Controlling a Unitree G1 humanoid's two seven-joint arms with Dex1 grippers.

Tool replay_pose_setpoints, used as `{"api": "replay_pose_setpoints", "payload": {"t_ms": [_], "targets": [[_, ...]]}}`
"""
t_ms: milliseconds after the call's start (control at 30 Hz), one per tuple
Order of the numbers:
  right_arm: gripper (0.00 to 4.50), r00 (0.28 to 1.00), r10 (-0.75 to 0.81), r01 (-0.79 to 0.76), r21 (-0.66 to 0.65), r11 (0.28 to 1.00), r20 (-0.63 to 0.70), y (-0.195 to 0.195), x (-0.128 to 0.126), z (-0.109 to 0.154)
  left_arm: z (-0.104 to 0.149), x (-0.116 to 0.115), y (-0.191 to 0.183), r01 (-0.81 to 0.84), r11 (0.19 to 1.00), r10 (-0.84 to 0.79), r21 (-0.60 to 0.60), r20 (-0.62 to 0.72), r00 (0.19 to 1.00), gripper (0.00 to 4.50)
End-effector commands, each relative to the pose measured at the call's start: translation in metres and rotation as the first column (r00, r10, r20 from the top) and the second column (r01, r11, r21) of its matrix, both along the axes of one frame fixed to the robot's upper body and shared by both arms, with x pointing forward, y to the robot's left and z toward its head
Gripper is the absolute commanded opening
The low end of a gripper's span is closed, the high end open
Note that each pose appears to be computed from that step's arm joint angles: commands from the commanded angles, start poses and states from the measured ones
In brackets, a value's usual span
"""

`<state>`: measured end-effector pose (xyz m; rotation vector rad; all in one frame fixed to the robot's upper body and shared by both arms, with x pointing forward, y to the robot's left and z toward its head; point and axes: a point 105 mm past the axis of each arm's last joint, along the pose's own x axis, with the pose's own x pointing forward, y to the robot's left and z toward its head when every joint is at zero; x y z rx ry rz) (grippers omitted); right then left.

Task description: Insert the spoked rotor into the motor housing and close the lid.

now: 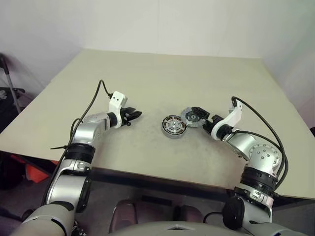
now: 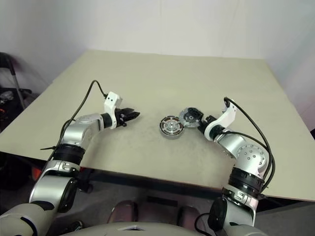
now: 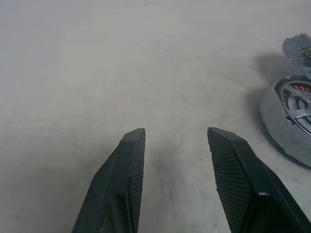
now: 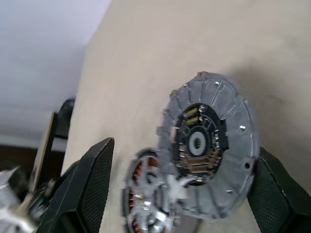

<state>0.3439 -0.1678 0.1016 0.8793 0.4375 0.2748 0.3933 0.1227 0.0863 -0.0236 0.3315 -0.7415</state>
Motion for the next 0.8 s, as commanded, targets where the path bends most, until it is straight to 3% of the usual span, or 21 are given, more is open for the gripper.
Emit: {"api": "replay_pose_setpoints", "payload": {"t_ms": [33,433,667,800], "targets": [[4.47,0.994,0.067,-0.066,-0.017,0.998,0.088,0.013,-0.001,0.027,0.015,0.005,0.0,-0.002,1.0,0.001,0.002,0.057,0.998,2.17],[4.47,0.951,0.274,-0.26,-0.11,0.959,0.142,0.054,-0.026,0.05,0.013,0.012,0.007,-0.033,0.999,0.032,0.02,0.057,0.998,2.17],[4.47,0.95,0.287,-0.269,-0.148,0.952,0.12,0.055,-0.028,0.042,0.012,0.012,0.006,-0.031,0.999,0.03,0.024,0.058,0.998,2.17],[4.47,0.925,0.331,-0.268,-0.301,0.915,0.184,0.051,-0.027,0.05,0.013,0.013,0.007,-0.03,0.999,0.028,0.025,0.06,0.998,2.17]]}}
